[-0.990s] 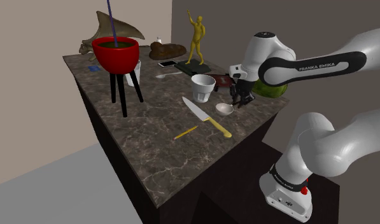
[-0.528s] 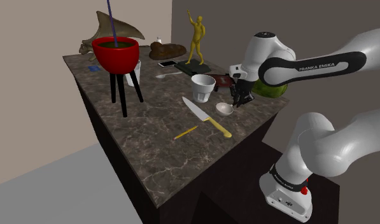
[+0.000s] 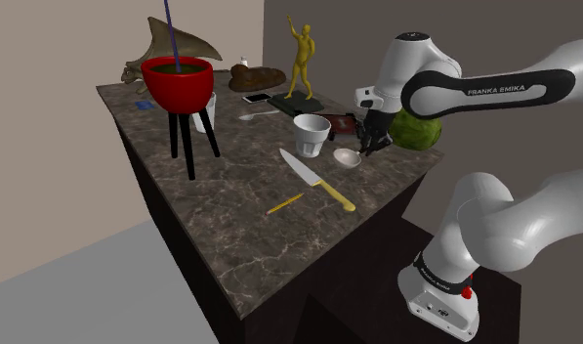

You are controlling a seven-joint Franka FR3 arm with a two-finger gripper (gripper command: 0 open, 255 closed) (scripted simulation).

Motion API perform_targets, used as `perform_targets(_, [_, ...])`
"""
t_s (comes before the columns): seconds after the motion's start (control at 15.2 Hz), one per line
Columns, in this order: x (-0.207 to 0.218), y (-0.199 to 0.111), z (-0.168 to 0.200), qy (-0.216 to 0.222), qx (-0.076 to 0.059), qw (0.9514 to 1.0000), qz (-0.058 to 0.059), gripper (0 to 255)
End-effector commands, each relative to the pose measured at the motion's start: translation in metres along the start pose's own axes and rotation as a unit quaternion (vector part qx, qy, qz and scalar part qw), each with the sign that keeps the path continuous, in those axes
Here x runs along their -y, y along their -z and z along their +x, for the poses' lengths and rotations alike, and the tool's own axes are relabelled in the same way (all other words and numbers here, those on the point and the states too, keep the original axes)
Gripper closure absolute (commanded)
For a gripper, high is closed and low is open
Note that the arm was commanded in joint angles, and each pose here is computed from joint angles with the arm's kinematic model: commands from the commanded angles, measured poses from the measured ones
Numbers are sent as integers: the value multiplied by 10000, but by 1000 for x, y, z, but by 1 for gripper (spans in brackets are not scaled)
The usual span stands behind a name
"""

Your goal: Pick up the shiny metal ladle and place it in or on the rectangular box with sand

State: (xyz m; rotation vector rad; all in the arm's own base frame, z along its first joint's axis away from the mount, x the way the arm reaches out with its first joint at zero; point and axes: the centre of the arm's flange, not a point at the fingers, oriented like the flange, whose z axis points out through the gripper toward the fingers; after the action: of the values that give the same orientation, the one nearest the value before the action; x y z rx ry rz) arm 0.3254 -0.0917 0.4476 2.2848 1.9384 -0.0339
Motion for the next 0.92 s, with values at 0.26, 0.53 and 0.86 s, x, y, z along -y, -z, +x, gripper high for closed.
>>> perform_targets(0.26, [-3,32,-4,0,0,10000,2,255])
perform_targets(0.53, [-5,53,-6,0,0,10000,2,255])
perform_targets(0.86, [-7,79,-9,0,0,10000,2,255])
